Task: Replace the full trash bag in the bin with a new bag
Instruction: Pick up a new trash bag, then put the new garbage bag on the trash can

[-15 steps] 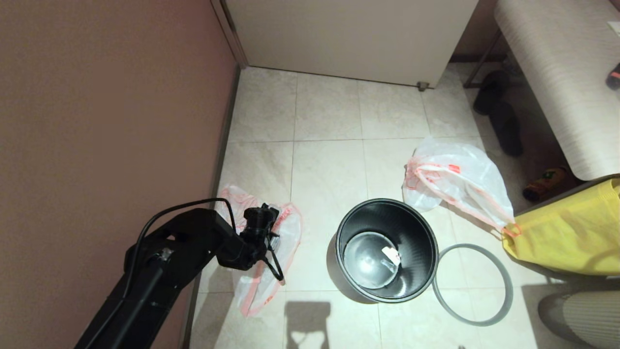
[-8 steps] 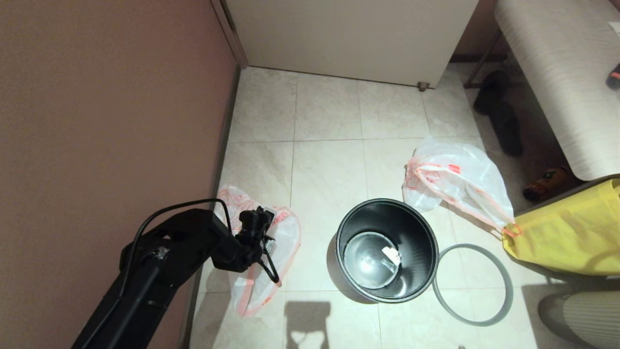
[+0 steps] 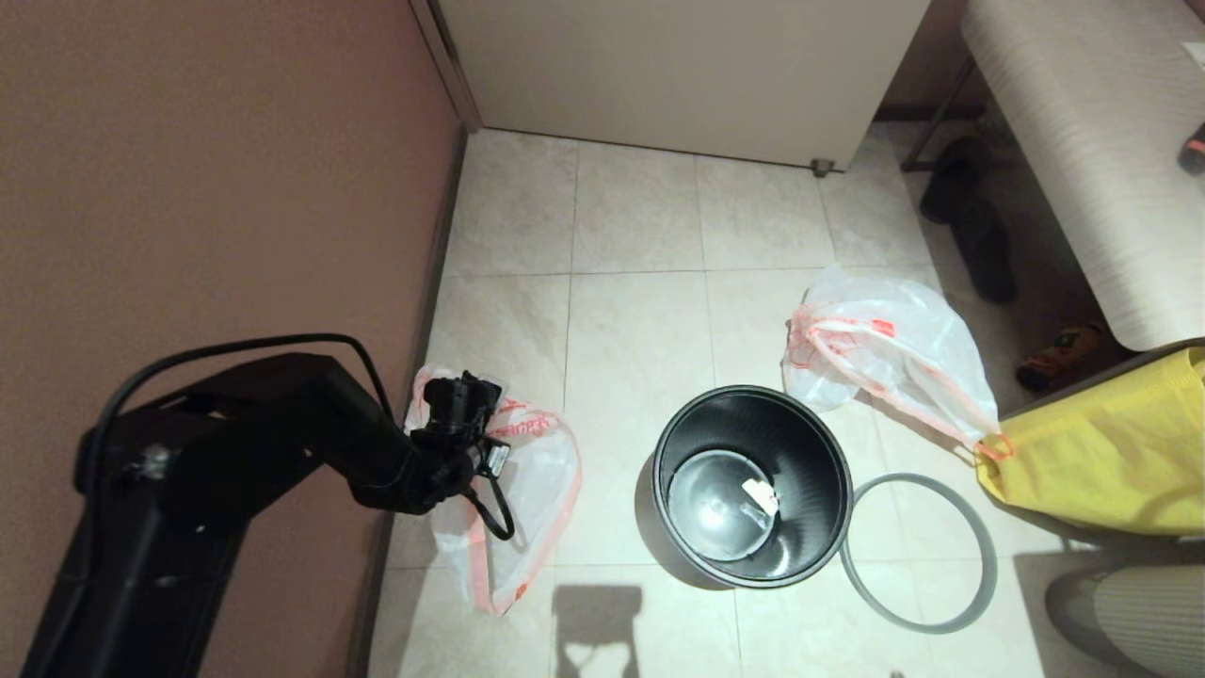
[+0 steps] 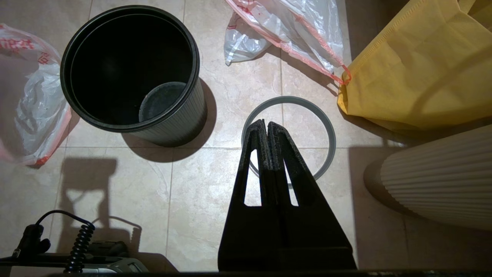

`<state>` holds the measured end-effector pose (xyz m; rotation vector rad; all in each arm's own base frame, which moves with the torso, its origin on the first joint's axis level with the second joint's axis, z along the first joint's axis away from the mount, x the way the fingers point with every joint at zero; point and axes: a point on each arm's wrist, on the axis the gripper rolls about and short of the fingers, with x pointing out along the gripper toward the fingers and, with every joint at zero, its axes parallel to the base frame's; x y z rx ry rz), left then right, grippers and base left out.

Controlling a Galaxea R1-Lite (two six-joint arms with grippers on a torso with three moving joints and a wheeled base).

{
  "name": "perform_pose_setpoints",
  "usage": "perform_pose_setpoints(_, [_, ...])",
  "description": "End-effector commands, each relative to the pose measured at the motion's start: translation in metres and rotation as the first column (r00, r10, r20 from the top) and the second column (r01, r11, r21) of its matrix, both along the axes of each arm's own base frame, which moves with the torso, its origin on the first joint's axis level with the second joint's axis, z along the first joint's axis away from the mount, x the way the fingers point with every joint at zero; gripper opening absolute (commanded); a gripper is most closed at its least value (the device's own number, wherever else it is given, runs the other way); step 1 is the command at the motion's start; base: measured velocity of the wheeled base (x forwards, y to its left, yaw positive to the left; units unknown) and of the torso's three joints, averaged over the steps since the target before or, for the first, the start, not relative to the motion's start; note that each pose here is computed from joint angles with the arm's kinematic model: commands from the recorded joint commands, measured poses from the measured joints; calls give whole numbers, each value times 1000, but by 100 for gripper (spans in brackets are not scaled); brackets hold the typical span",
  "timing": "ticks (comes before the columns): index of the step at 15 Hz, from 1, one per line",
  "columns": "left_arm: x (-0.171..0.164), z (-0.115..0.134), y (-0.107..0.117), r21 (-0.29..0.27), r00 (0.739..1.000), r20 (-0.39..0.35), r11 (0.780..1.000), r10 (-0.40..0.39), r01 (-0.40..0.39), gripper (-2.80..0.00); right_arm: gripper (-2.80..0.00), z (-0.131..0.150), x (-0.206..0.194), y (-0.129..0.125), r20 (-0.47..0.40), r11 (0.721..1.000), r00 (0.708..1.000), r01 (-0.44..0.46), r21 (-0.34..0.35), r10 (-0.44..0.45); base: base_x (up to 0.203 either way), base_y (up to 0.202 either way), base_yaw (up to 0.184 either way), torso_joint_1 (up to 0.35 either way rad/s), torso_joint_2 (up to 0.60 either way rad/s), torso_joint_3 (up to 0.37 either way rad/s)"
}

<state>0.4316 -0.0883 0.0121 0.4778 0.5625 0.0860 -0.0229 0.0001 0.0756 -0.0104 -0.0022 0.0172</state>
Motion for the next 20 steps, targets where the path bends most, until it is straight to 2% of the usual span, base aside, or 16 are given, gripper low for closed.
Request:
perform_pose_setpoints(1, [-23, 66, 5, -25, 994, 113, 1000, 3, 0, -280, -280, 0, 0, 0, -2, 1000, 1000, -1, 0, 1, 0, 0, 0, 0, 0, 0])
perform_pose_setpoints(7, [-113, 194, 13, -63, 957, 288, 997, -18, 38, -280, -280, 0, 0, 0, -1, 1000, 1000, -1, 0, 1, 0, 0, 0, 0, 0, 0])
perform_pose_setpoints(11, [-195, 261, 13, -76, 939, 334, 990, -86, 118, -280, -280, 0, 0, 0, -1, 1000, 1000, -1, 0, 1, 0, 0, 0, 0, 0, 0])
perform_pose_setpoints(13, [-240, 283, 14, -103, 931, 338, 978, -139, 183, -280, -280, 0, 0, 0, -1, 1000, 1000, -1, 0, 1, 0, 0, 0, 0, 0, 0])
perform_pose_setpoints(15, [-274, 296, 19, -151, 939, 303, 965, -163, 216, -280, -280, 0, 0, 0, -1, 1000, 1000, -1, 0, 1, 0, 0, 0, 0, 0, 0])
perform_pose_setpoints(18, [-294, 326, 21, -172, 925, 323, 948, -202, 267, -280, -280, 0, 0, 0, -1, 1000, 1000, -1, 0, 1, 0, 0, 0, 0, 0, 0])
perform_pose_setpoints(20, [-305, 352, 17, -202, 912, 327, 925, -246, 322, -280, -280, 0, 0, 0, -2, 1000, 1000, -1, 0, 1, 0, 0, 0, 0, 0, 0])
